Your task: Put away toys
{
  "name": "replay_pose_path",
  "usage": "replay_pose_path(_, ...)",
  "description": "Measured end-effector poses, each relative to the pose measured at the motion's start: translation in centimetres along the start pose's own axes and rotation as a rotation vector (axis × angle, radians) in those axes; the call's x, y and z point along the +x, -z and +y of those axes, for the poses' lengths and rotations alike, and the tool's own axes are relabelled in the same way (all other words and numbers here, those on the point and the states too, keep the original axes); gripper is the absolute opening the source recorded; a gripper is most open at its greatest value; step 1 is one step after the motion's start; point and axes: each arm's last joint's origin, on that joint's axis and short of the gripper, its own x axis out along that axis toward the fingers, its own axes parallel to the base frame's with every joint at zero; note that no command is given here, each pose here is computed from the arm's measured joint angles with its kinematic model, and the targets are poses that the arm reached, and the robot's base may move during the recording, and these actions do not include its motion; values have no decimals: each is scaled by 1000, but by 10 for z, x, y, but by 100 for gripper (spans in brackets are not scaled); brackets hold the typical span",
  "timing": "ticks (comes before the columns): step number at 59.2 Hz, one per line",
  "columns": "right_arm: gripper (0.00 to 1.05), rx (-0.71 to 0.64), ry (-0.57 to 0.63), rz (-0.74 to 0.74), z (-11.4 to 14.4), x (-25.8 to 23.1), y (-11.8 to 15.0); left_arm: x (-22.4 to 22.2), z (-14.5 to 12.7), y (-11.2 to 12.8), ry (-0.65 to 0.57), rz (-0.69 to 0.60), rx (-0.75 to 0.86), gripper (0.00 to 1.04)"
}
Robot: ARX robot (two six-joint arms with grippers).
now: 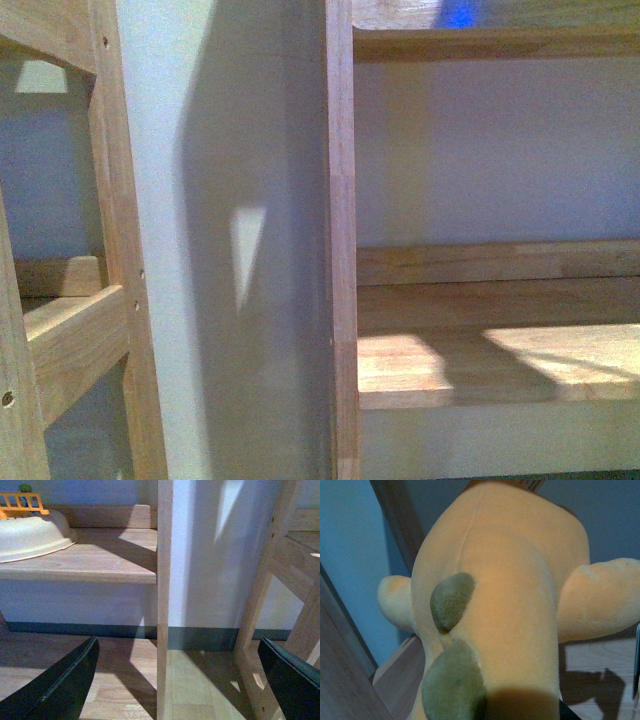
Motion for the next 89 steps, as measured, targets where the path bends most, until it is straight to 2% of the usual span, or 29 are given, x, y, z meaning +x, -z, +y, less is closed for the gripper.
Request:
replay_pose_path(11, 7, 39, -55, 89, 11, 37, 14, 0, 0, 0, 0, 0, 0, 98)
replay_pose_path(19, 7, 115, -116, 171, 21, 62, 28, 0, 0, 0, 0, 0, 0, 98)
replay_pose_path(29, 7, 200, -128, 227, 28, 78, 38, 0, 0, 0, 0, 0, 0, 98)
replay_pose_path(50, 7, 376, -169, 255, 27, 79, 35, 0, 0, 0, 0, 0, 0, 98)
replay_pose_path(56, 7, 464, -197, 272, 26, 84, 39, 0, 0, 0, 0, 0, 0, 98)
replay_pose_path(65, 7, 504, -169, 298, 19, 85, 48, 0, 0, 0, 0, 0, 0, 98)
replay_pose_path(73, 35, 494, -154, 298, 16, 82, 56, 0, 0, 0, 0, 0, 0, 98)
replay_pose_path(83, 71, 472, -140, 264, 15, 73, 50, 0, 0, 0, 0, 0, 0, 98)
replay_pose_path(89, 85, 452, -123, 244, 13, 68, 46, 0, 0, 0, 0, 0, 0, 98)
